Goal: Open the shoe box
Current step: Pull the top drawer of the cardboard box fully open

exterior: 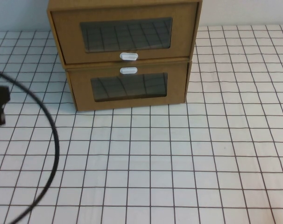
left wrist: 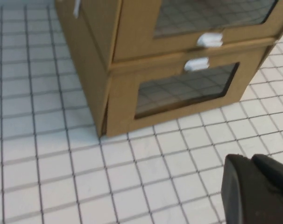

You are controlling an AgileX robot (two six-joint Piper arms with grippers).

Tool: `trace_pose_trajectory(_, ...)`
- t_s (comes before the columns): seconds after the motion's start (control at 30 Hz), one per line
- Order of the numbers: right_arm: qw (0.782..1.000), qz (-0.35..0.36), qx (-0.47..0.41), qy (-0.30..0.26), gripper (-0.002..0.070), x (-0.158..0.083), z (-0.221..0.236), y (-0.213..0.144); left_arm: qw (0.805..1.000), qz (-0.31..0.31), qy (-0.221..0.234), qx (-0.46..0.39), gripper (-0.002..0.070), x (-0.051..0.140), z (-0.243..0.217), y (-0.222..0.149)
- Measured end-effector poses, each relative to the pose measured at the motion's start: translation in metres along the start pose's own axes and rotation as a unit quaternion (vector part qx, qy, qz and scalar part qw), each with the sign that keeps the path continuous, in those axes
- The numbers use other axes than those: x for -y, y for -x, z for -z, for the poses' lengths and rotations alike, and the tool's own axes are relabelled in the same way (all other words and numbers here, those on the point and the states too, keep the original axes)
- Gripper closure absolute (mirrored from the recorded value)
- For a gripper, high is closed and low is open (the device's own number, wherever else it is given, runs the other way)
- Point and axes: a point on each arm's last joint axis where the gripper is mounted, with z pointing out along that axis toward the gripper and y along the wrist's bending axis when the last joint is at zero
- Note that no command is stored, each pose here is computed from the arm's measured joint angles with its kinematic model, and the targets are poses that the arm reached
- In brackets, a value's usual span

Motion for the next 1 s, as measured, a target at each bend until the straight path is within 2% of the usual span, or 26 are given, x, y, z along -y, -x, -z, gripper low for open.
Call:
trace_pose_trajectory(0.13, 1.000, 0.000, 0.000, 0.000, 0.0690, 0.000, 0.000, 0.000, 0.998, -0.036, -0.047, 0.018, 0.0677, -0.001, -0.019, 0.064)
trace_pose_trajectory(0.27, 1.000, 0.000, 0.000, 0.000, 0.0690, 0.000, 0.000, 0.000, 0.994, -0.064, -0.076, 0.038, 0.0677, -0.004, -0.050, 0.119)
trace_pose_trajectory(0.47, 1.000, 0.000, 0.000, 0.000, 0.0690, 0.000, 0.000, 0.000, 0.983, -0.121, -0.132, 0.047, 0.0677, 0.015, -0.103, 0.176)
trace_pose_trajectory(0.7, 1.000, 0.000, 0.000, 0.000, 0.0690, 0.000, 0.000, 0.000, 0.978, -0.138, -0.151, 0.041, 0.0677, 0.018, -0.177, 0.201)
trace_pose_trajectory(1.0, 1.000, 0.000, 0.000, 0.000, 0.0690, 0.000, 0.000, 0.000, 0.980, -0.129, -0.148, 0.018, 0.0677, 0.006, -0.235, 0.194)
